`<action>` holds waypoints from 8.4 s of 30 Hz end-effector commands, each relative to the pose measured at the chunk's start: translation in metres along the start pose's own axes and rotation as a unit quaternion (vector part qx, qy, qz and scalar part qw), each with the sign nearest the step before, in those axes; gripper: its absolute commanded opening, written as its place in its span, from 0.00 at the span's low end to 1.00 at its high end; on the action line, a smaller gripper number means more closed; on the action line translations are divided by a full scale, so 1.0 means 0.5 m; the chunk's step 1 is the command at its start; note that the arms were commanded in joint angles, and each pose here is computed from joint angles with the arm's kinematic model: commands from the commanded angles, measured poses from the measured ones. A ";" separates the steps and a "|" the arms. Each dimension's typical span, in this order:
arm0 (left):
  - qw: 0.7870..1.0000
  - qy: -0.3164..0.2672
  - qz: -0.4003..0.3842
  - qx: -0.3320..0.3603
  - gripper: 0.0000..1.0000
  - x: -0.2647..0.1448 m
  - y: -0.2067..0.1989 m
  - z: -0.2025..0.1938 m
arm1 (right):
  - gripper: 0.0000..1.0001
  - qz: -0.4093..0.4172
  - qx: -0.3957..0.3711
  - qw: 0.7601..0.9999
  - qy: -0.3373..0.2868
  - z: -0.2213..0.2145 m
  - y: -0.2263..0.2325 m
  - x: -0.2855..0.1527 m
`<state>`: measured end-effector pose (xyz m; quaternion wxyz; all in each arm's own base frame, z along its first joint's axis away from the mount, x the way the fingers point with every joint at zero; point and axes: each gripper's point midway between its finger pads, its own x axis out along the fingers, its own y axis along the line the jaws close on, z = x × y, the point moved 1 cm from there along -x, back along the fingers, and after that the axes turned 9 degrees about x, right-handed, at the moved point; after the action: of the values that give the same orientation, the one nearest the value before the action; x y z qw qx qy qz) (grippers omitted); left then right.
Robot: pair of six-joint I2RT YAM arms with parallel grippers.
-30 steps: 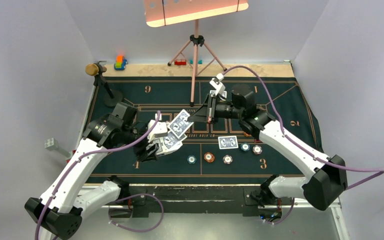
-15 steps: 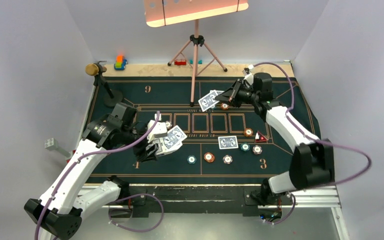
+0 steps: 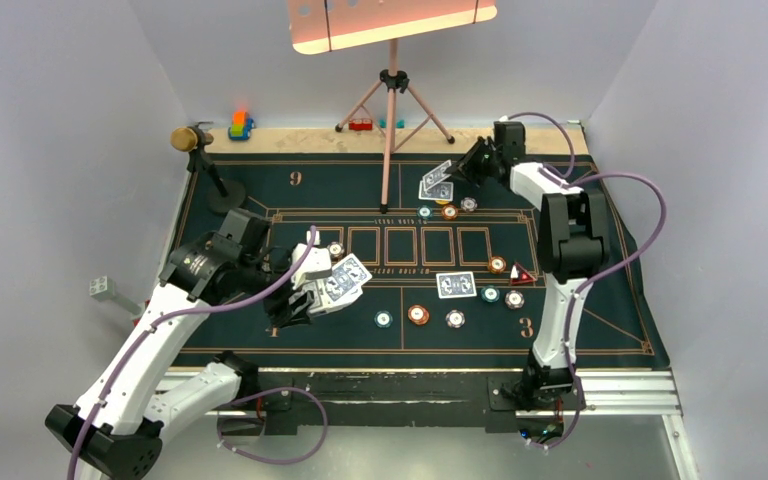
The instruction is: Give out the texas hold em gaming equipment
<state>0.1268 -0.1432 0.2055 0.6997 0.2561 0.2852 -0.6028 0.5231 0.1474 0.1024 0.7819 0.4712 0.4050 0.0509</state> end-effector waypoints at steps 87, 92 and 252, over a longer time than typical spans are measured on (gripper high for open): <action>0.999 -0.048 0.010 0.022 0.00 -0.014 0.010 0.050 | 0.47 0.252 -0.266 0.898 0.244 -0.648 0.290 -0.435; 0.999 -0.048 0.011 0.022 0.00 -0.016 0.009 0.052 | 0.38 0.249 -0.268 0.901 0.233 -0.638 0.293 -0.436; 0.998 -0.048 0.020 0.018 0.00 -0.012 0.018 0.051 | 0.26 0.217 -0.269 0.915 0.208 -0.611 0.262 -0.455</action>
<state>0.1341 -0.1492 0.2111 0.7119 0.2484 0.2694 -0.5991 0.1974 0.3329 0.2523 0.7288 0.3054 0.4461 0.4201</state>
